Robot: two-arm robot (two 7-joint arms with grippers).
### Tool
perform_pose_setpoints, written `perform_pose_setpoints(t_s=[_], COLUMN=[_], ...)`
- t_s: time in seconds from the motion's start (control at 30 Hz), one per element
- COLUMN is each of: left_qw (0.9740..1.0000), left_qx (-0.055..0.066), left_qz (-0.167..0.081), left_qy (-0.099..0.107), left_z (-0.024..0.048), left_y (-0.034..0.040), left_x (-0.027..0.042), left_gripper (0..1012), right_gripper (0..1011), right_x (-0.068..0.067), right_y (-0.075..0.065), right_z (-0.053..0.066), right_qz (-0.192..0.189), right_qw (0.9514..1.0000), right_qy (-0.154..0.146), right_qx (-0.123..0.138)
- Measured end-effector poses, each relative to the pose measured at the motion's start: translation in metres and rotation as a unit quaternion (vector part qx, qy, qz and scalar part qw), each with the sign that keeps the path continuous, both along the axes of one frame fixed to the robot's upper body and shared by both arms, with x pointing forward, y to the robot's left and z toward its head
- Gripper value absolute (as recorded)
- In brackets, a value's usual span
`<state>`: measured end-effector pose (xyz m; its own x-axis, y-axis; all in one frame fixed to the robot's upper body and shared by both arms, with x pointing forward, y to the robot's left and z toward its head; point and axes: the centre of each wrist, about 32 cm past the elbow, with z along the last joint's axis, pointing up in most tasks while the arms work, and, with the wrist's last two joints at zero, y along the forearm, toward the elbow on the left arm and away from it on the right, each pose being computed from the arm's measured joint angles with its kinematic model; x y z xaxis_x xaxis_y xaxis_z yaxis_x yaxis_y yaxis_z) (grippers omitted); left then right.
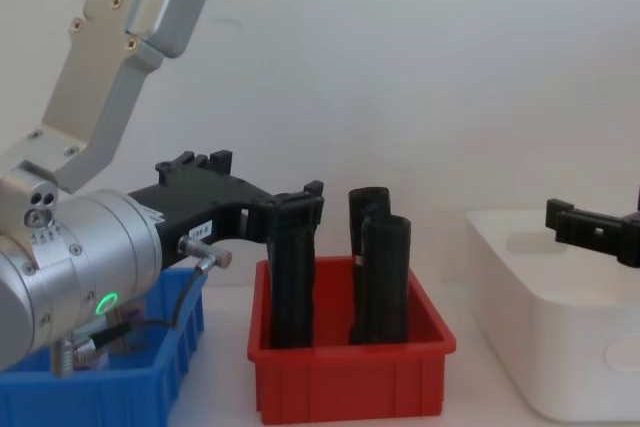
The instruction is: Pick the cotton swabs from the blue box and place them into the white box.
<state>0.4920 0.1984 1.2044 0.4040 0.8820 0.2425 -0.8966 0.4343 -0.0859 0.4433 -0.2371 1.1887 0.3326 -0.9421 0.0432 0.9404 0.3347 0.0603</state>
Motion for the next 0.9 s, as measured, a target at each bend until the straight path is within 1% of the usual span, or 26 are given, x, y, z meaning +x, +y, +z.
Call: perform_pose_setpoints(t_s=[0.9], left_qw=[1.0000], left_qx=[0.000], left_qz=[0.000], left_qy=[0.000], left_z=[0.0000], left_y=[0.0000], left_x=[0.0000], left_gripper=[1000], right_gripper=[1002], right_x=[0.0000], right_y=[0.0000], right_z=[0.0000], right_qz=[0.000], right_qw=[1.0000], right_qy=[0.000], right_qx=[0.000])
